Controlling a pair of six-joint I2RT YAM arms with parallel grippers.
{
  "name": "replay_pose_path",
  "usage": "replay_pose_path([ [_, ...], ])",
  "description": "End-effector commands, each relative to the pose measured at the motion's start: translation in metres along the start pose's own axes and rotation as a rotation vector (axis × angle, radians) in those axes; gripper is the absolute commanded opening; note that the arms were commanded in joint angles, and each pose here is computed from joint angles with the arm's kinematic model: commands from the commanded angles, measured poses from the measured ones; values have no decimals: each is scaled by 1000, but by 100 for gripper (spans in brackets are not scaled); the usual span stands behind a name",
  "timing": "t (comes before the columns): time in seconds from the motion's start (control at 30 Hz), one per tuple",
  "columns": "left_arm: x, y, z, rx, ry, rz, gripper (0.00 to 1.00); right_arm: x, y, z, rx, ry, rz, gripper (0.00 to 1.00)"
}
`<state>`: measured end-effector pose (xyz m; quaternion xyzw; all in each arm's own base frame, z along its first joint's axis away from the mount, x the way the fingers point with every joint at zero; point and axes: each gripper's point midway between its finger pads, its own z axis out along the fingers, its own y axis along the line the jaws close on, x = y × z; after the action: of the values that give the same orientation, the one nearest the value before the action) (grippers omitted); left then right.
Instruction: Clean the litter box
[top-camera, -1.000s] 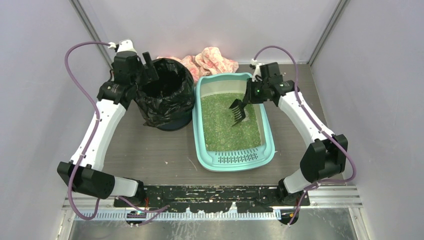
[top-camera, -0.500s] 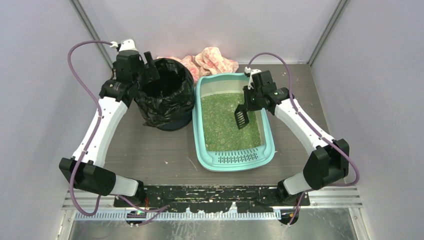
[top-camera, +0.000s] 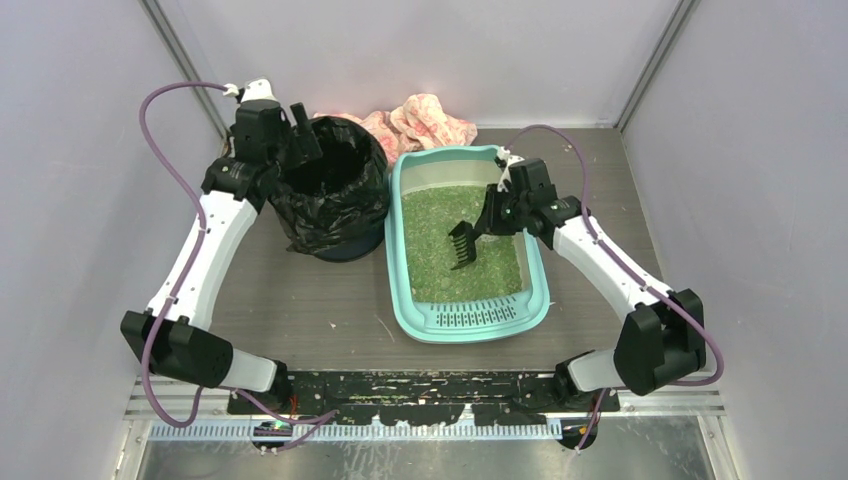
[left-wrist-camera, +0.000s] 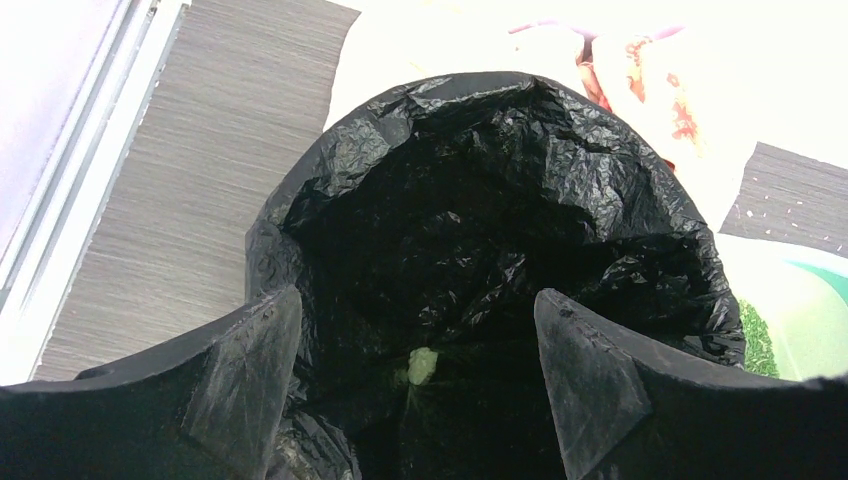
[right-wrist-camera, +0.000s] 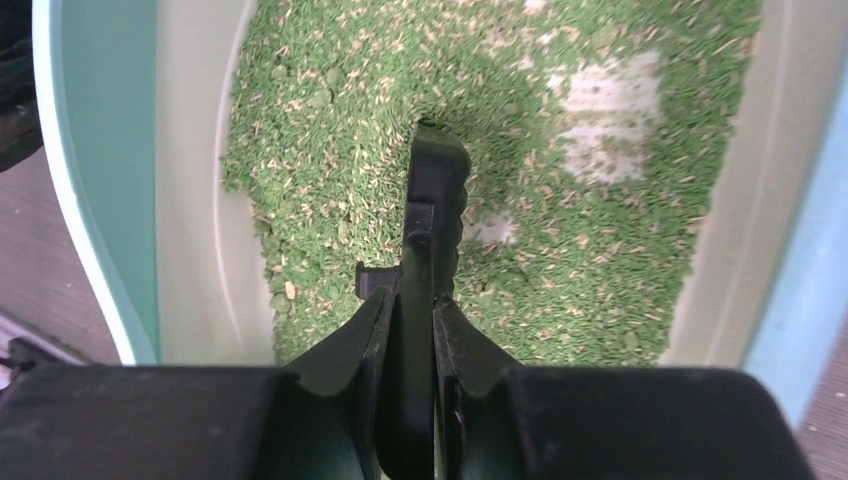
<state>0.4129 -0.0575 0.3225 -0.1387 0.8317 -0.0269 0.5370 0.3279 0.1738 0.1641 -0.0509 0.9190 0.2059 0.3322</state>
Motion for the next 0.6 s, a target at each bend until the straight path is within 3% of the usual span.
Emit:
replay_pose_path([
  [0.0, -27, -13, -8, 50, -77, -41, 86, 39, 15, 6, -98, 119, 63, 1],
  [0.37, -22, -4, -17, 29, -73, -25, 85, 81, 24, 38, -226, 226, 139, 1],
  [0.57, -27, -4, -22, 29, -86, -17, 85, 71, 36, 56, -303, 212, 187, 1],
])
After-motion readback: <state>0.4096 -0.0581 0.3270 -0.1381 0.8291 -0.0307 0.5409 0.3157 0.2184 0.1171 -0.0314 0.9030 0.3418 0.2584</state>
